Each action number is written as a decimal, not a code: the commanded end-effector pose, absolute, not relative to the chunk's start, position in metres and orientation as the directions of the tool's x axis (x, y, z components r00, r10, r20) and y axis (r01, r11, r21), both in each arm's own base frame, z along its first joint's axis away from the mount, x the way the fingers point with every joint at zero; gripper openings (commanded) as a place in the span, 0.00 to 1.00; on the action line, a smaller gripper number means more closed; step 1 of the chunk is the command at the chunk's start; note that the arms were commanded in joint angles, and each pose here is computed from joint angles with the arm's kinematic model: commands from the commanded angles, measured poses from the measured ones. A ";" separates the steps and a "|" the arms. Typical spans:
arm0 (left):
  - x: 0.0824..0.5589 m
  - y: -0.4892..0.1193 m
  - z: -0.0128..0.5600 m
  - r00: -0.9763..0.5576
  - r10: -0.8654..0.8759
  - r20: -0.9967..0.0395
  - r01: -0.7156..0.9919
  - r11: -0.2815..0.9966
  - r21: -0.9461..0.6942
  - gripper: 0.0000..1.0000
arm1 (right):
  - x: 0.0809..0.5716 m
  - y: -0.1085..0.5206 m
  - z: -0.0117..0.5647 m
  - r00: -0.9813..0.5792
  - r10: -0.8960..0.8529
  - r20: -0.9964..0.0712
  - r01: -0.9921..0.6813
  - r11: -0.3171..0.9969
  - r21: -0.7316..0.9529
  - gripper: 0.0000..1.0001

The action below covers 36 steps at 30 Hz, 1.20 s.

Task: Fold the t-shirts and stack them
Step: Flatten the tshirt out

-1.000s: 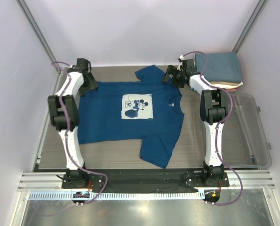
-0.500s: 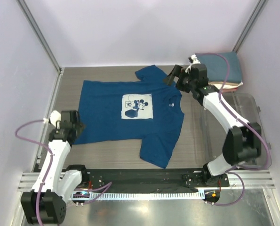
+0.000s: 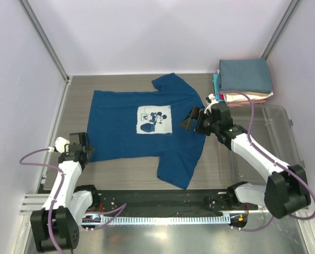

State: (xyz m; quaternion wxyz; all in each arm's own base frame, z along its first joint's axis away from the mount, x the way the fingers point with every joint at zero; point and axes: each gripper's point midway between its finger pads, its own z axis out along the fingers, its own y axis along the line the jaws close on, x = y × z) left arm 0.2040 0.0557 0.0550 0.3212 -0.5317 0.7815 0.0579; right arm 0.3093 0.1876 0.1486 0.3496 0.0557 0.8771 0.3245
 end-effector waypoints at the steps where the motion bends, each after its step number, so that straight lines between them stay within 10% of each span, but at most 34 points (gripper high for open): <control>1: 0.218 0.065 0.047 -0.168 -0.806 -0.568 -0.872 0.391 -0.295 0.66 | 0.297 0.189 0.160 -0.728 0.325 -0.603 -0.177 0.761 0.624 1.00; 13: 0.222 0.067 0.025 -0.181 -0.820 -0.543 -0.897 0.365 -0.251 0.61 | 0.277 0.180 0.146 -0.750 0.296 -0.591 -0.164 0.783 0.600 1.00; 22: 0.230 0.065 0.013 -0.204 -0.830 -0.519 -0.901 0.367 -0.233 0.42 | 0.241 0.159 0.119 -0.797 0.288 -0.530 -0.072 0.827 0.557 1.00; 28: 0.234 0.063 0.009 -0.212 -0.835 -0.508 -0.896 0.373 -0.240 0.09 | 0.201 0.154 0.100 -0.849 0.271 -0.453 -0.010 0.850 0.526 1.00; 36: 0.235 0.060 0.012 -0.217 -0.834 -0.507 -0.885 0.388 -0.259 0.00 | 0.137 0.181 0.075 -0.906 0.228 -0.356 0.005 0.848 0.529 0.95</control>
